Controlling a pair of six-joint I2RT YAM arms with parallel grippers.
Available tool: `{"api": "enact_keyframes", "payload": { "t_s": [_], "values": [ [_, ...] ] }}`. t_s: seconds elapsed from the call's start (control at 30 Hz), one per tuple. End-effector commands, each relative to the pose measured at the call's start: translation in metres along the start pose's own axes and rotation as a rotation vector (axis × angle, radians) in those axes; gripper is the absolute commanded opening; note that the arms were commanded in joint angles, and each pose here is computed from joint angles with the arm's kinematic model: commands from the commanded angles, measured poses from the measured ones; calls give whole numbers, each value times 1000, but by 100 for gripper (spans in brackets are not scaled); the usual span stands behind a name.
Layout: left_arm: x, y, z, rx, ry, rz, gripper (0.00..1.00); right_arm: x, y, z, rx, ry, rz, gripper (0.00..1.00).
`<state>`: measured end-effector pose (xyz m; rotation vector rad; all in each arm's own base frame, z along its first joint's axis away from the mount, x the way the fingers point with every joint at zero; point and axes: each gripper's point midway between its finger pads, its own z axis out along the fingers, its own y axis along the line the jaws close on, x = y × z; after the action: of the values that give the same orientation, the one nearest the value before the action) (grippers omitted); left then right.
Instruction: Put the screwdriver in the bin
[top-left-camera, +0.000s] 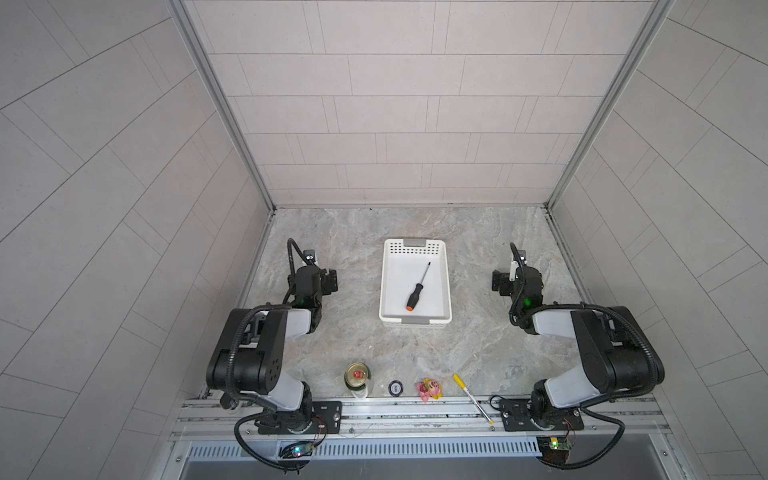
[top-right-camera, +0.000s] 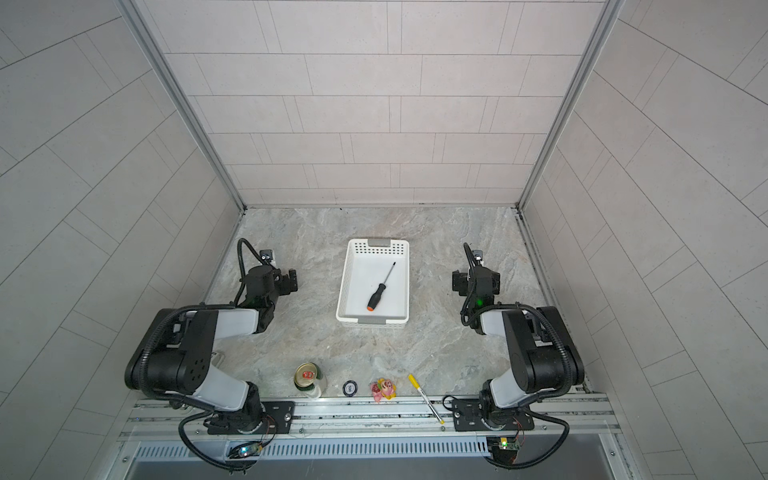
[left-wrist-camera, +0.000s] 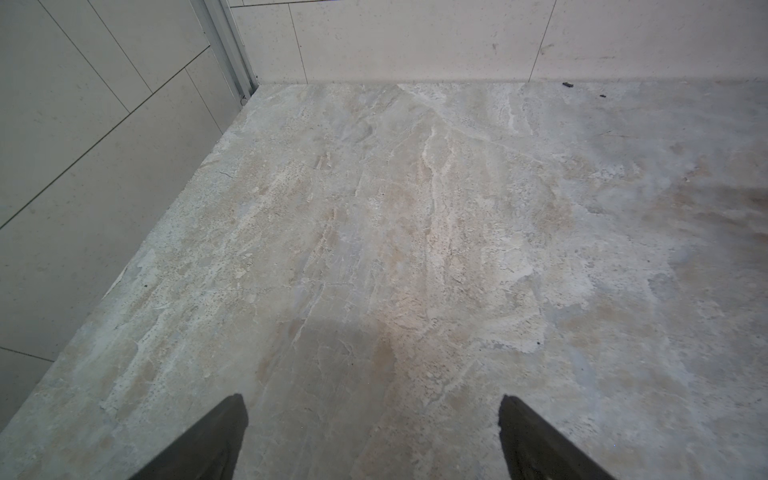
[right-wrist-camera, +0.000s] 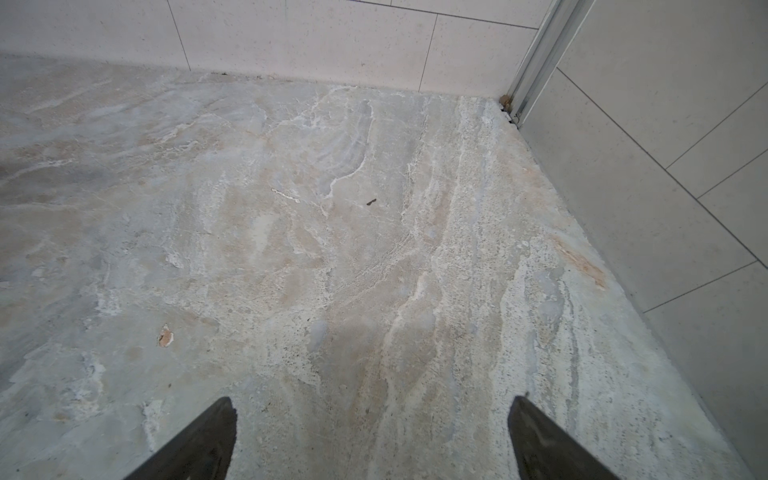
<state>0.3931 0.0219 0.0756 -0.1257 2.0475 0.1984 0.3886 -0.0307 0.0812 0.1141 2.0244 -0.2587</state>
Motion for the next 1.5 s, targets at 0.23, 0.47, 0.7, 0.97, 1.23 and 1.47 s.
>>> {"api": "enact_keyframes", "payload": {
  "t_s": [0.23, 0.47, 0.7, 0.97, 1.23, 1.47],
  "values": [
    [-11, -8, -15, 55, -103, 14, 100, -8, -23, -21, 91, -96, 67, 100],
    [-8, -9, -3, 41, -42, 25, 100, -8, -4, -1, 33, -25, -7, 100],
    [-8, -9, -3, 39, -39, 24, 100, -7, -2, -1, 21, -25, -14, 100],
    [-8, -8, -3, 40, -37, 23, 100, -6, -1, 2, 22, -8, -14, 100],
    [-8, -8, -3, 39, -38, 23, 100, -7, -2, -1, 21, -22, -12, 100],
    [-8, -8, -3, 41, -40, 23, 100, -6, -3, -4, 22, -34, -8, 100]
  ]
}}
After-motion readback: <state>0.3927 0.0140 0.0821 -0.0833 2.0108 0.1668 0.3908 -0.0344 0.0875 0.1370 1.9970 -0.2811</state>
